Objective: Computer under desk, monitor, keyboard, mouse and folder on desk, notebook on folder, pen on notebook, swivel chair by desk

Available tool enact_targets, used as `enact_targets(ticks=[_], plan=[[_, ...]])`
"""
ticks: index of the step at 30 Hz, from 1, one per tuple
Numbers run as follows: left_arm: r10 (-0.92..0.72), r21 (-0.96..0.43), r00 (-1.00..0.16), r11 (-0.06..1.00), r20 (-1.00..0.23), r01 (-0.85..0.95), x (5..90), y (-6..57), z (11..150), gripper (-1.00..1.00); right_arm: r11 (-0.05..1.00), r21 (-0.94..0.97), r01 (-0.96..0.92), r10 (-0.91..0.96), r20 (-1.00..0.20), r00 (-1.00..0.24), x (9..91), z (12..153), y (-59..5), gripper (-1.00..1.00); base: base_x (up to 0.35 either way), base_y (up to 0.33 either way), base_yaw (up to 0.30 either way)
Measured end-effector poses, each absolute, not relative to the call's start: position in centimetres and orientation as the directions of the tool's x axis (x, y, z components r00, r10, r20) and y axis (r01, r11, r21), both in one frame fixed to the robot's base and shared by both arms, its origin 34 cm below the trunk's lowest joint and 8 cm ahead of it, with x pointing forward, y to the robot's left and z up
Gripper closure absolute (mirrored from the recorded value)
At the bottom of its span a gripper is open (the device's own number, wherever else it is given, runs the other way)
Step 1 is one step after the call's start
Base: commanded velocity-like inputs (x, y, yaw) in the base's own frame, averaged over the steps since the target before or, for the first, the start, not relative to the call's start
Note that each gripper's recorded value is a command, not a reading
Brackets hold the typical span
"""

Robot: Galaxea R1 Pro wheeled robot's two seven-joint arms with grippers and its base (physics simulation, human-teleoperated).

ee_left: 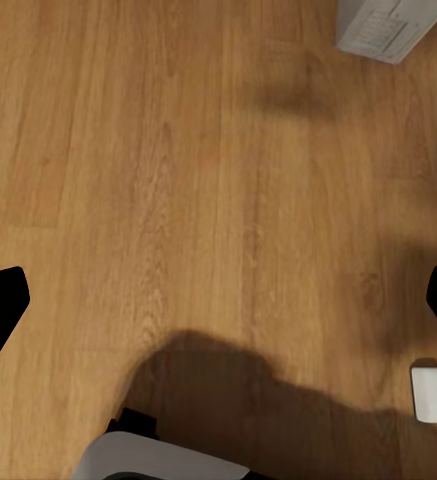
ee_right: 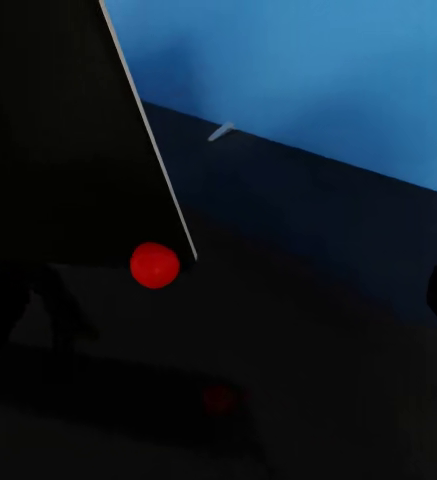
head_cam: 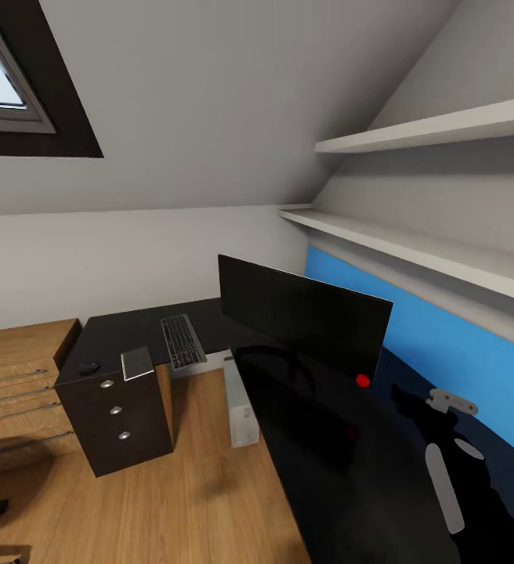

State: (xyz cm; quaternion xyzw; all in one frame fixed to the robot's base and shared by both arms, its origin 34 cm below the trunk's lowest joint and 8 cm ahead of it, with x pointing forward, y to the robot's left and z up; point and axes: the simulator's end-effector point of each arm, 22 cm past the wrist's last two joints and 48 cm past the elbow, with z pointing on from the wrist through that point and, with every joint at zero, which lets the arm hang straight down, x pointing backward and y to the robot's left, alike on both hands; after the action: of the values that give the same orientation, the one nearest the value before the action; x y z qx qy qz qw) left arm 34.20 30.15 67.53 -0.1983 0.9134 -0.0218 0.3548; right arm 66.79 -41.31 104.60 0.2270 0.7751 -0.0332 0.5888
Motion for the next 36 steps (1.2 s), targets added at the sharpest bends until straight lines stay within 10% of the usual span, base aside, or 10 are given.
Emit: enact_targets(ticks=[36], plan=[[-0.378,-0.184,-0.663,0.92,-0.647,-0.345,34.55,30.15,67.79,-1.0,0.883,0.229,0.409,0.325,-0.928,-0.183,66.39,105.22,-42.29,-1.0,0.058,0.058,-0.095]])
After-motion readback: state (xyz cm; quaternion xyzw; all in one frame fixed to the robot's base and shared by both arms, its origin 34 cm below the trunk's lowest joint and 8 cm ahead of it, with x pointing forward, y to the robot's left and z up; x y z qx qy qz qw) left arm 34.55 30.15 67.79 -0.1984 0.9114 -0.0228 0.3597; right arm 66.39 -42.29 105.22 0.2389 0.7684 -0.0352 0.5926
